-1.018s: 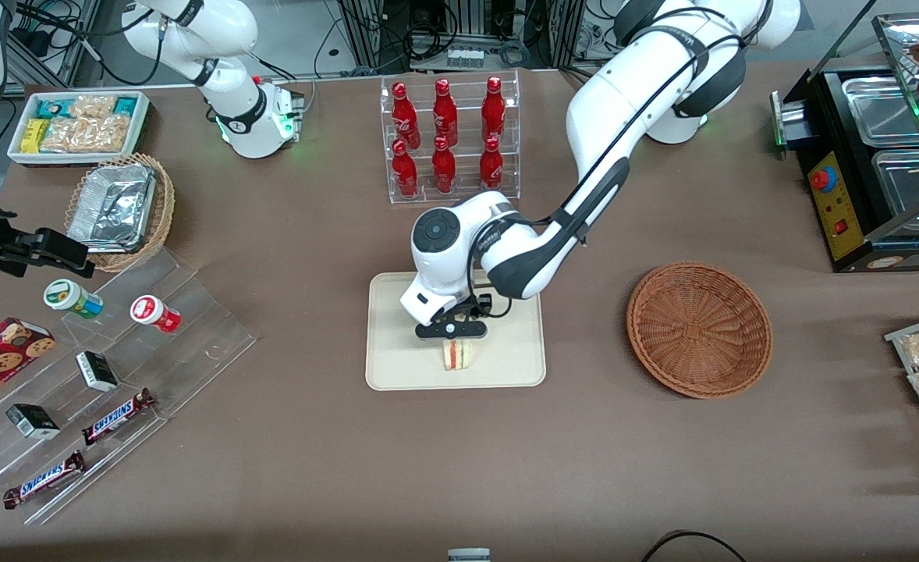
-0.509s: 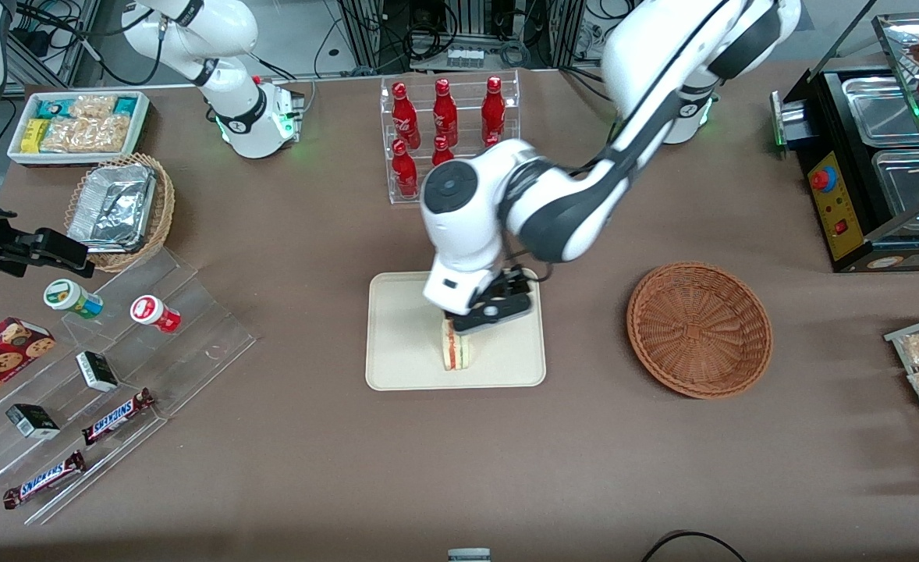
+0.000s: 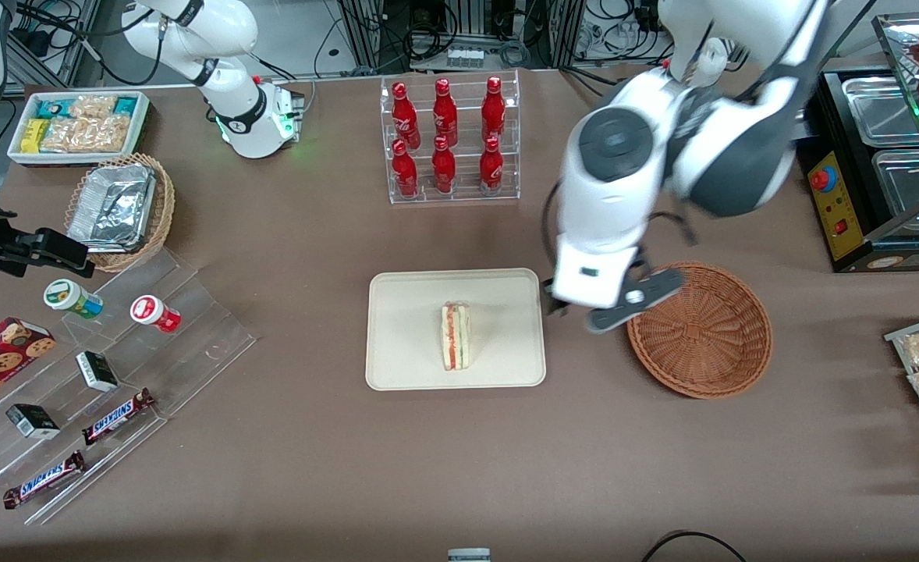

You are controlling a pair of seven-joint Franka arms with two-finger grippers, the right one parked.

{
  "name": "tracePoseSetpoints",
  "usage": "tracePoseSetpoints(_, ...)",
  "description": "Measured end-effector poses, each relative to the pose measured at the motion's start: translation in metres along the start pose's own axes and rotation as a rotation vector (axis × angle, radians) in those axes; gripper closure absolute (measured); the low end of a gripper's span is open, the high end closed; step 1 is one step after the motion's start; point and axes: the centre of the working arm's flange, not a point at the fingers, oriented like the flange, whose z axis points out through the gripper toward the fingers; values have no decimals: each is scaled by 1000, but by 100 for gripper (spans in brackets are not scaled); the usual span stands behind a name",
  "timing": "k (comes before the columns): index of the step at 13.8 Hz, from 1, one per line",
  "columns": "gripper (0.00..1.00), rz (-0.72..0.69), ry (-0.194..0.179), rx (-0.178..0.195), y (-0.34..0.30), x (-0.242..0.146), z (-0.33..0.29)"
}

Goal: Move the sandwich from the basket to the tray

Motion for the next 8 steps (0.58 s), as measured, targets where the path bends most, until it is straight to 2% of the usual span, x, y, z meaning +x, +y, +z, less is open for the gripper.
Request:
tracePoseSetpoints(2,0,47,-27,43,-41,12,-19)
tracePoseSetpoints(3,0,78,-47,51,-62,19,-29)
tracePoseSetpoints(5,0,146,-88,38,-111,40,-47)
tracePoseSetpoints(8,0,234,-115,15,-170,58,-59)
